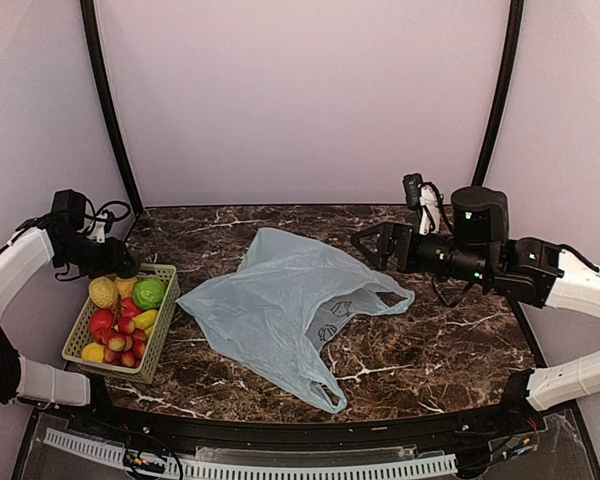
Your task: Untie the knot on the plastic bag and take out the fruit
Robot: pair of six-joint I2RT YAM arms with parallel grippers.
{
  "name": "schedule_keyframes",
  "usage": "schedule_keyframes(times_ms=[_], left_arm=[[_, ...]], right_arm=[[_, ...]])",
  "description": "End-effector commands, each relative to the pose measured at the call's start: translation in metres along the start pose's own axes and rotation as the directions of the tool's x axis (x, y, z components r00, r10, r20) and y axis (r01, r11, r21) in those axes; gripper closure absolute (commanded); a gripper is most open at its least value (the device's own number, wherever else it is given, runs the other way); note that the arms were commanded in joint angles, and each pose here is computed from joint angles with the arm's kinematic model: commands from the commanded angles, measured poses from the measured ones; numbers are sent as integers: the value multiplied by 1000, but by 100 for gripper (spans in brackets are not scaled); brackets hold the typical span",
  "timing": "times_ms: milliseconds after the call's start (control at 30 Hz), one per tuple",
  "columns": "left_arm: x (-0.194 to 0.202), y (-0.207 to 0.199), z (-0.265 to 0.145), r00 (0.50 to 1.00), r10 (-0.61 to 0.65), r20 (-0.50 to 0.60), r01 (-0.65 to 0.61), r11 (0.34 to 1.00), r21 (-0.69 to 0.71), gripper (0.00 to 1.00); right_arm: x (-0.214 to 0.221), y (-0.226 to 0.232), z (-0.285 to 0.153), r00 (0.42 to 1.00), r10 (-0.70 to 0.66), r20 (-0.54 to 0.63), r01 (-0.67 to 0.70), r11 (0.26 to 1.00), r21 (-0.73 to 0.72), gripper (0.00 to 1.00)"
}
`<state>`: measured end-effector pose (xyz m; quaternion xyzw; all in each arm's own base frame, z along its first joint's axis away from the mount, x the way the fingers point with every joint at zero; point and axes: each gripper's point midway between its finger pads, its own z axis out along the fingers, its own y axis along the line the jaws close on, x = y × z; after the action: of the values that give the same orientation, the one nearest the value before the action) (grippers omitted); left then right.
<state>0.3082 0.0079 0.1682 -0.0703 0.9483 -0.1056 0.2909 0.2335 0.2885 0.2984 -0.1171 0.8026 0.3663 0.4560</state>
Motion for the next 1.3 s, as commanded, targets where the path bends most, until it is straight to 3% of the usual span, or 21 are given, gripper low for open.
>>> schedule_keyframes(times_ms=[0,200,567,767,967,1100,1267], left_arm=[[7,4,10,1000,7,-18,-7,1000,0,57],[11,10,17,999,-4,-39,3,1000,-20,52],[12,12,18,999,-5,-39,3,999,-32,25],[12,14,16,999,-4,-33,2,999,-50,20],[0,18,-5,999,25,40,-20,994,-105,15],[-17,4,-36,990,43,133,-34,997,-72,15],[-20,-52,-59,978,110,175,-125,989,73,15]], right_arm=[[1,-5,3,1000,7,0,-7,1000,16,1],[1,-5,4,1000,12,-2,-12,1000,17,1],[2,-4,5,1000,15,-8,-15,1000,16,1],[2,-4,5,1000,14,-8,-14,1000,16,1],[0,-5,3,1000,10,1,-10,1000,20,1],[-1,-5,-1,1000,-8,4,8,1000,23,1],[8,-12,-7,1000,-26,-13,26,999,32,5]])
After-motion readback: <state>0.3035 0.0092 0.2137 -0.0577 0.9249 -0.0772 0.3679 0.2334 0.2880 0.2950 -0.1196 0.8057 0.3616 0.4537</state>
